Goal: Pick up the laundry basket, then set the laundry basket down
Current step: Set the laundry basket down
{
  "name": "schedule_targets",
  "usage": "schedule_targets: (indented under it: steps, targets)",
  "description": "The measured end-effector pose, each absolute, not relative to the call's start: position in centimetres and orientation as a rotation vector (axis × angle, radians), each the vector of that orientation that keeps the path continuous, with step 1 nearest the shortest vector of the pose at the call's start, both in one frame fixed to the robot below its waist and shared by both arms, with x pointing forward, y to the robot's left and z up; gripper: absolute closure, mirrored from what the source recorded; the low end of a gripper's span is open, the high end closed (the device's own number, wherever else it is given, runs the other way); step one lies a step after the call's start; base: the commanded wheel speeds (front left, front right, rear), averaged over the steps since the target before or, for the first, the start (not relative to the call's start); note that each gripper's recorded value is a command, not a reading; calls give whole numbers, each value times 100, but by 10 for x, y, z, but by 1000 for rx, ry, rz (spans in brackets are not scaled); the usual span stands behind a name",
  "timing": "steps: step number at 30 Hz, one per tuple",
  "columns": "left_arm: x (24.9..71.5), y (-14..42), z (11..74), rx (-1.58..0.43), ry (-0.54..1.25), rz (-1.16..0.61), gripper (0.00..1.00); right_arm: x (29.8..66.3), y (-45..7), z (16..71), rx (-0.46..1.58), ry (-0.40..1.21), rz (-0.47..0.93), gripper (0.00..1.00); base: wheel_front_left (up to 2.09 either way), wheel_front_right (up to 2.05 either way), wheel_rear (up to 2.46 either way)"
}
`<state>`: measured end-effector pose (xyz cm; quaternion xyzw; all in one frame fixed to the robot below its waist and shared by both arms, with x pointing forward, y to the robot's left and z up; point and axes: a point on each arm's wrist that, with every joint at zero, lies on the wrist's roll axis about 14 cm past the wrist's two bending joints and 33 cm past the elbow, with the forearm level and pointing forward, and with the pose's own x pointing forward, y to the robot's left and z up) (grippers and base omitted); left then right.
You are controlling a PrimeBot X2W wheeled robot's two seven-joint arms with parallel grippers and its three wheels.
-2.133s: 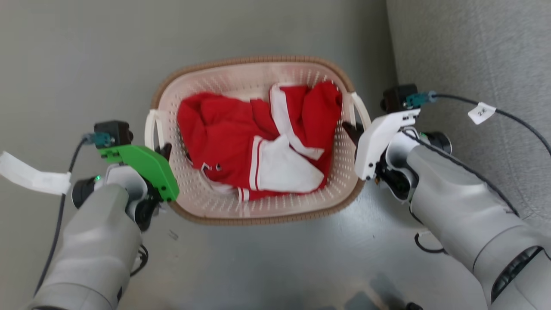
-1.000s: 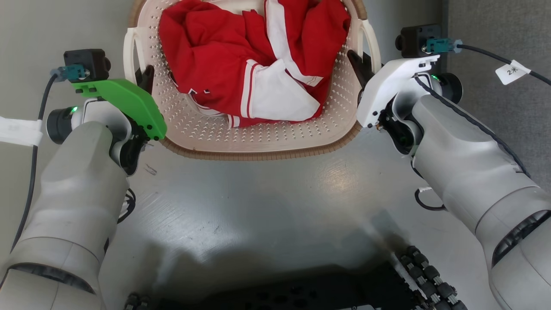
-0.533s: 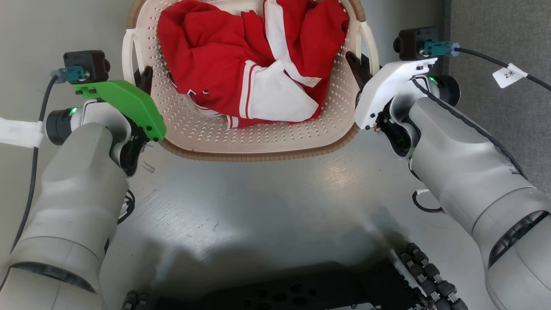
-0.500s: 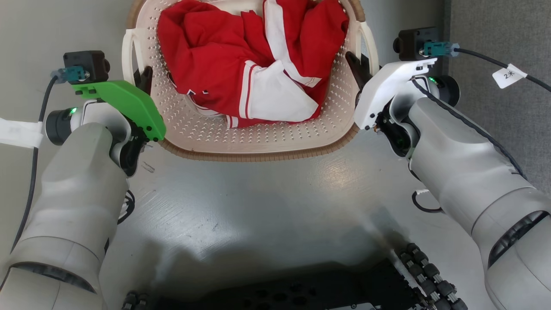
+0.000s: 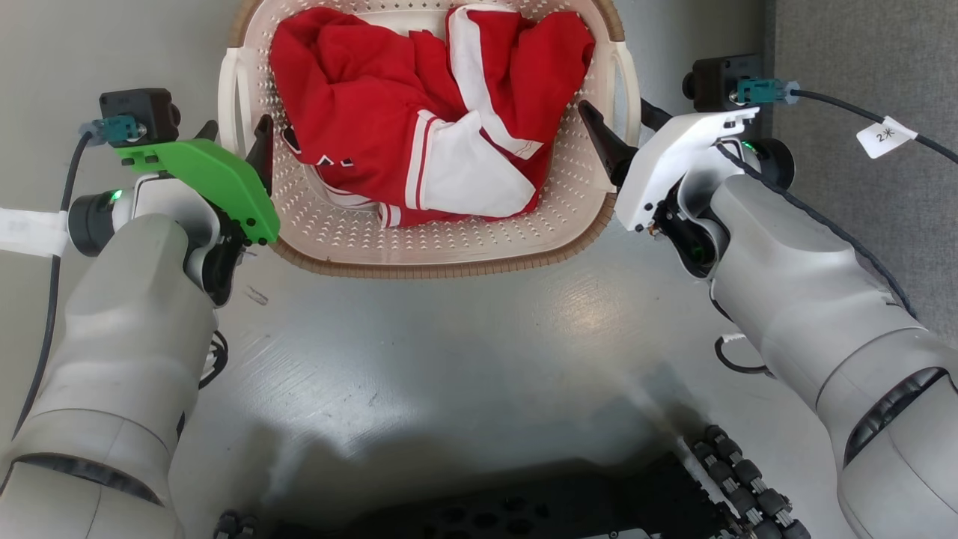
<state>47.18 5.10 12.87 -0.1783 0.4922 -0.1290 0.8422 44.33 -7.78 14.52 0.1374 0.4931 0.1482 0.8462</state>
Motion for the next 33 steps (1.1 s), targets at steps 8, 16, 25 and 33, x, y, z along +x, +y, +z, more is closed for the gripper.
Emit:
schedule_targets:
  steps: [8, 16, 25, 33]
  targets:
    - [475, 52, 134, -370, 1025, -271, 0, 446, -80, 150, 284, 1028, 305, 0, 0, 0, 0]
    - [480, 55, 148, -348, 994, -274, 0, 450, -85, 162, 279, 1005, 286, 0, 0, 0, 0]
    - [481, 52, 175, -343, 930, -294, 0, 462, -88, 191, 266, 925, 286, 0, 0, 0, 0]
    - [485, 44, 210, -353, 843, -317, 0, 461, -88, 221, 262, 863, 290, 0, 0, 0, 0]
